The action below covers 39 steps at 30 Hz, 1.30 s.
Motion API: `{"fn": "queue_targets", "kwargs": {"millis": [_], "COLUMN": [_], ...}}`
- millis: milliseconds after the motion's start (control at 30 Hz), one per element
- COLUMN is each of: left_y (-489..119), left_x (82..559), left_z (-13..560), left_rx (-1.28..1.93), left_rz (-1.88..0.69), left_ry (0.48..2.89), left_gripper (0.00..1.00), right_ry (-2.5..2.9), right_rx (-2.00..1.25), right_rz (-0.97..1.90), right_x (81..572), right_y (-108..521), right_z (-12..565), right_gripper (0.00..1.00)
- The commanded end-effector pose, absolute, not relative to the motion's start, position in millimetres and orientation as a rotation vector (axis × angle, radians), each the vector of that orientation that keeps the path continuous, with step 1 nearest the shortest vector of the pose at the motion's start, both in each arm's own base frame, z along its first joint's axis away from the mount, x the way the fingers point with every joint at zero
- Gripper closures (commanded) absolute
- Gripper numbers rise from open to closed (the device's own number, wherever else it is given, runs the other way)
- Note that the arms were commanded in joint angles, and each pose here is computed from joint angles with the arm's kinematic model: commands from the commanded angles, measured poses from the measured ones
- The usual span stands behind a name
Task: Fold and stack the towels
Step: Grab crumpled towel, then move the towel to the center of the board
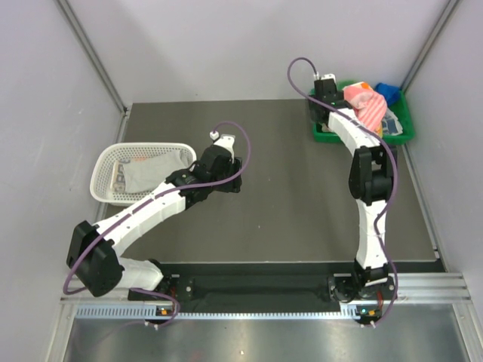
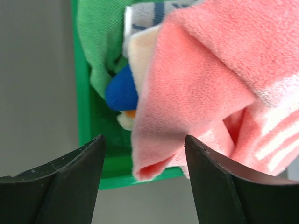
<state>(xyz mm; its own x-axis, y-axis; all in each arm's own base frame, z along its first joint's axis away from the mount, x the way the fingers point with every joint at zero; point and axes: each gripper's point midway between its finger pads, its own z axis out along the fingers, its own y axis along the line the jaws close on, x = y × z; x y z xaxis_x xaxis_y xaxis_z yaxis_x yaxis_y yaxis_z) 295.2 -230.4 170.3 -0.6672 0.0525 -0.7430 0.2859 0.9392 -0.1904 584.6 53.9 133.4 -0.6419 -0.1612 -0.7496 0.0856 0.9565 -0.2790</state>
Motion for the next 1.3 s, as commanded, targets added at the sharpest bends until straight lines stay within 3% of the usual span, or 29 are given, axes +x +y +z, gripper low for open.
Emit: {"fn": "queue_targets", "kwargs": {"millis": [0,100,200,367,400,500,767,1000,1267], "left_y": [-238,-238,-239,-240,-241,-241,-243,-242,-227], "left_x": [301,301,302,301,301,302,303,304,308], "left_z": [179,179,179,176,177,178,185,193,218], "left_rx": [0.234,0.232,0.232,0.234,0.233,0.231,0.217,0.193,0.114], "left_rz": [-0.413,-0.413,-0.415,-0.422,-0.427,-0.431,-0.445,-0.459,-0.43], "left_ry": [2.234,2.233,2.234,2.24,2.236,2.236,2.218,2.194,2.113], "left_gripper": [0.42,0.42,0.42,0.43,0.43,0.43,0.43,0.44,0.44], "right_ry": [2.189,2.198,2.2,2.184,2.183,2.153,1.974,1.762,1.616], "right_rx": [-0.017,-0.028,-0.024,-0.021,-0.022,-0.003,0.103,0.13,0.052], "right_rz": [-0.507,-0.536,-0.575,-0.597,-0.597,-0.579,-0.403,-0.192,0.02], "right_x": [588,590,590,589,587,586,562,503,441], "right_y": [38,37,31,28,27,28,36,57,114], "right_z": [160,154,150,163,166,187,301,420,493], "right_gripper": [0.32,0.37,0.55,0.76,0.86,1.0,1.0,1.0,1.0]}}
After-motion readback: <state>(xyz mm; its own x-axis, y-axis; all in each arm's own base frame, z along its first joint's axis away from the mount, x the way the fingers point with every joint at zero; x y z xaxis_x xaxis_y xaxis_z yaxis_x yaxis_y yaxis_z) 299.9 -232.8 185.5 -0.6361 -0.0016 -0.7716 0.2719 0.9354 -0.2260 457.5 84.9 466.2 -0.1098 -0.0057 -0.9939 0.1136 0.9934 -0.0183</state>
